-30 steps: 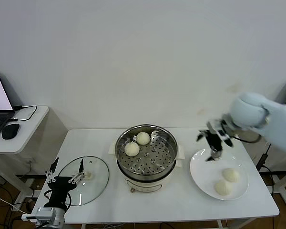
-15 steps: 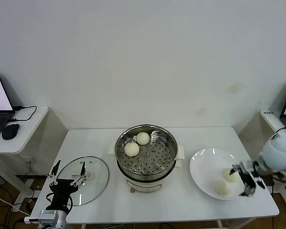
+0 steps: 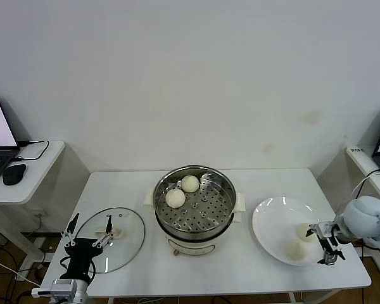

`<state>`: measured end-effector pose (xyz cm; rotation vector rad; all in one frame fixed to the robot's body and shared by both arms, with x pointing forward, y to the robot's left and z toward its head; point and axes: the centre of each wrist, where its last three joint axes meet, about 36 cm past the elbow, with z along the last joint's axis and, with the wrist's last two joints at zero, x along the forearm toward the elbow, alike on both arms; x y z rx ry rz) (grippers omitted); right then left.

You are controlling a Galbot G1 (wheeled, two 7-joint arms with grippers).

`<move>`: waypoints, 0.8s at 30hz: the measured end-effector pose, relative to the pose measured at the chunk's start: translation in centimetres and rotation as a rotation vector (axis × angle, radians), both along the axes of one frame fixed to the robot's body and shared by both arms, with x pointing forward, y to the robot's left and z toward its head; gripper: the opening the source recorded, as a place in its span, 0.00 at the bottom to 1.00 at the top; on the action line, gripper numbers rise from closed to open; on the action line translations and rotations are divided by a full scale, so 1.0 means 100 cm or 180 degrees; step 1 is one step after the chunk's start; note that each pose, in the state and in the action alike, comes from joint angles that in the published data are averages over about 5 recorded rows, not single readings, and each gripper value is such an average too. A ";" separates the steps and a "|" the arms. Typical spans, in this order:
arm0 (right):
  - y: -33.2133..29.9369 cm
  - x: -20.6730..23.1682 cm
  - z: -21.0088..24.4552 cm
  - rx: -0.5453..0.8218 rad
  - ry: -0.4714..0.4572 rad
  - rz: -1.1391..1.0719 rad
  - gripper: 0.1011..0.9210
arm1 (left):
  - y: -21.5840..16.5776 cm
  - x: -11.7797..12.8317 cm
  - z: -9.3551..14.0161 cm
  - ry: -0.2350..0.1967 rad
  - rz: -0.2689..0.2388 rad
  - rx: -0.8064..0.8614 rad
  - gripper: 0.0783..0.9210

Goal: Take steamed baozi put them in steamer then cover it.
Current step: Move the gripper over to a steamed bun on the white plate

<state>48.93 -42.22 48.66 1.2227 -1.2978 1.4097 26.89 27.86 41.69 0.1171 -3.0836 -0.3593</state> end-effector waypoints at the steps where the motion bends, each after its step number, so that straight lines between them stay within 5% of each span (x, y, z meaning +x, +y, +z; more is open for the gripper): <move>1: 0.001 0.001 -0.002 0.0006 -0.0010 -0.0004 0.88 | 0.000 0.000 0.000 0.0000 0.0001 0.0002 0.88; 13: 0.011 0.009 -0.018 0.0071 -0.0029 -0.0056 0.87 | 0.002 0.000 0.000 -0.0001 0.0014 0.0011 0.88; 24: 0.014 0.012 -0.026 0.0089 0.0048 -0.0115 0.72 | 0.001 0.000 0.000 -0.0002 0.0021 0.0001 0.88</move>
